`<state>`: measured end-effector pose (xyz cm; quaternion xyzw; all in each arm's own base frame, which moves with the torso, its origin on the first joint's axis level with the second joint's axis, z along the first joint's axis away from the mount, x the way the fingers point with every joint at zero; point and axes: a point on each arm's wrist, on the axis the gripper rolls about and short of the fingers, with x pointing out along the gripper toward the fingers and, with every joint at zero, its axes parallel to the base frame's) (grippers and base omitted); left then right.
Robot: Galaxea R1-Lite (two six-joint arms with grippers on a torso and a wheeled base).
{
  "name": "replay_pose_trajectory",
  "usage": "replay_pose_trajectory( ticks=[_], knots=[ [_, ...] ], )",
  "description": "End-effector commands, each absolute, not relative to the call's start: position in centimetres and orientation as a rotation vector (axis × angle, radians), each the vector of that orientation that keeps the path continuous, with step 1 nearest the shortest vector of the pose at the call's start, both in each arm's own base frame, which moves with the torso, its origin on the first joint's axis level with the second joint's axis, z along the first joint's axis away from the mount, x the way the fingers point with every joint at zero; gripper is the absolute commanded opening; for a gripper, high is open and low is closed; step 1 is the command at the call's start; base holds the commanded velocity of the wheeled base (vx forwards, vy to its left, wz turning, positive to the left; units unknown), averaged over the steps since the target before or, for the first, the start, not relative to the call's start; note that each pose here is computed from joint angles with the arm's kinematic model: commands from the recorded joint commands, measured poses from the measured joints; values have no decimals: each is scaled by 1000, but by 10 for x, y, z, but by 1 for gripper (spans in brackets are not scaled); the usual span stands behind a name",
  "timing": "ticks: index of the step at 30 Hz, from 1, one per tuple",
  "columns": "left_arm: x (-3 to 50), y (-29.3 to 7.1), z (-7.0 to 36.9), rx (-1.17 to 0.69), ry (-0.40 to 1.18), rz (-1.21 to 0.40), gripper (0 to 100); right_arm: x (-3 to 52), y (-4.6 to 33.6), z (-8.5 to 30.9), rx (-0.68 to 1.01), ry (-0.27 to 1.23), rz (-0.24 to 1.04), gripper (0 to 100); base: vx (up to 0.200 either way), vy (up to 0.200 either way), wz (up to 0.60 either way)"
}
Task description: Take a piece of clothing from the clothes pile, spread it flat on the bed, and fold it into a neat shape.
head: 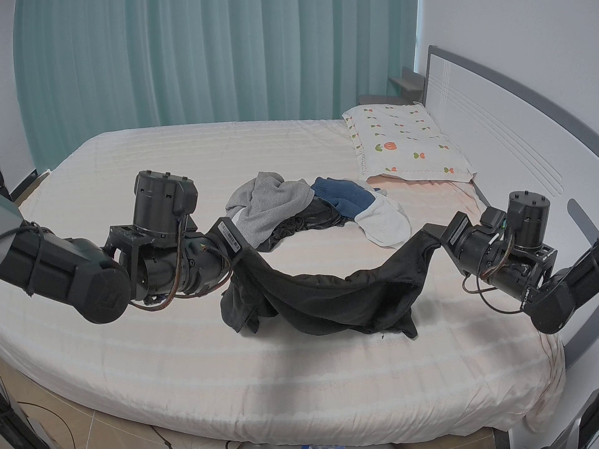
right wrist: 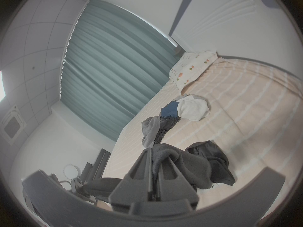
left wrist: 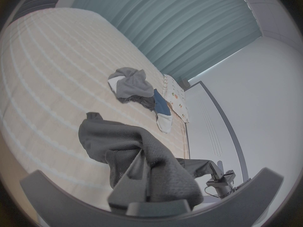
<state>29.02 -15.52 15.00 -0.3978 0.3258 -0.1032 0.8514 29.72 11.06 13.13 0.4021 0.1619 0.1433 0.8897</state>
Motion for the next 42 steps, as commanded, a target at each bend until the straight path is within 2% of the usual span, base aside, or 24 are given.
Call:
replay_pose_trajectory(
  ticks=[1,4,13,24,31,42],
  knots=[
    [287,-154,135,-833,735,-196,0,302,113,100,835,417,252,0,0,0,0],
    [284,-153,132,-830,747,-188,0,296,114,98,830,434,255,0,0,0,0],
    [281,-151,126,-893,778,-151,0,294,116,99,829,434,262,0,-200,0,0],
    [283,-152,125,-896,774,-145,0,292,119,100,826,427,258,0,0,0,0],
    [281,-148,136,-1011,780,-151,0,292,119,100,825,425,254,0,0,0,0],
    [279,-147,138,-1015,785,-167,0,291,127,101,815,404,232,0,0,200,0]
  ],
)
